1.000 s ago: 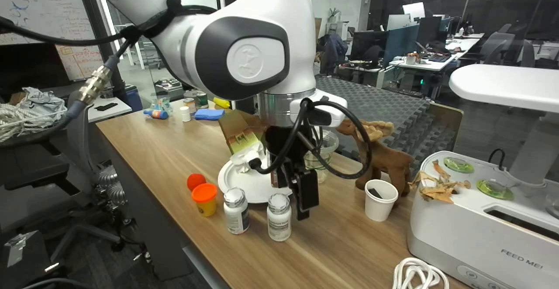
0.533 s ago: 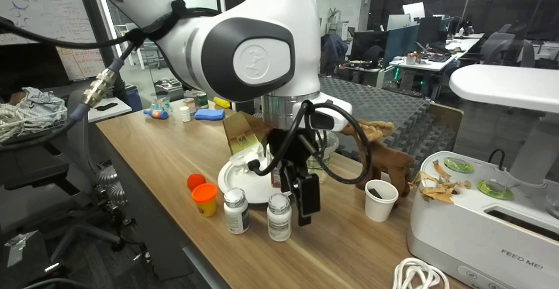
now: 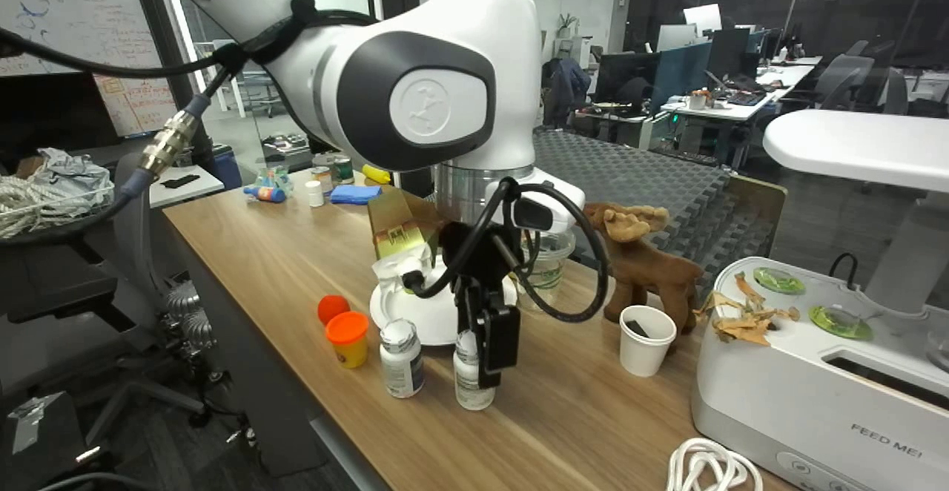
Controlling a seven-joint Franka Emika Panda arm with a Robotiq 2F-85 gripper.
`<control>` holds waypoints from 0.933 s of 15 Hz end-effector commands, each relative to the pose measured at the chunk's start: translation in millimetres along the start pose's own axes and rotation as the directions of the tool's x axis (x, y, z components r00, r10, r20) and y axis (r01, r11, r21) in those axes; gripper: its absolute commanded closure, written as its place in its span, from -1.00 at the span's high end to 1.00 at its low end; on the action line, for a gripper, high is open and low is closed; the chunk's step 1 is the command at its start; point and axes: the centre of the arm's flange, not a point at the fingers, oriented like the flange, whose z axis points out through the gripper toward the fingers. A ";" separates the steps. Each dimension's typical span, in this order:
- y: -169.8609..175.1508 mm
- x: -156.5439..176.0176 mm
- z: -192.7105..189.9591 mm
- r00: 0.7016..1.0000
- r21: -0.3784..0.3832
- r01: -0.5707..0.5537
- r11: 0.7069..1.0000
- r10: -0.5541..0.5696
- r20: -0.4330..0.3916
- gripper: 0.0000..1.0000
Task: Put the bottles and red plushy on the plate. Stack the clear cups
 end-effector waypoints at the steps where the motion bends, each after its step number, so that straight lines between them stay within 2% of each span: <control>1: -7.1 2.6 -8.7 1.000 0.045 0.011 0.999 -0.011 0.009 0.07; 5: -12.7 1.1 -9.3 1.000 0.075 0.014 0.997 -0.016 0.016 -0.50; 9: -11.5 -3.4 -17.7 1.000 0.076 0.000 0.997 0.000 -0.004 -0.50; 14: -16.2 -4.9 -52.4 0.996 0.070 0.014 0.997 -0.008 -0.085 -0.50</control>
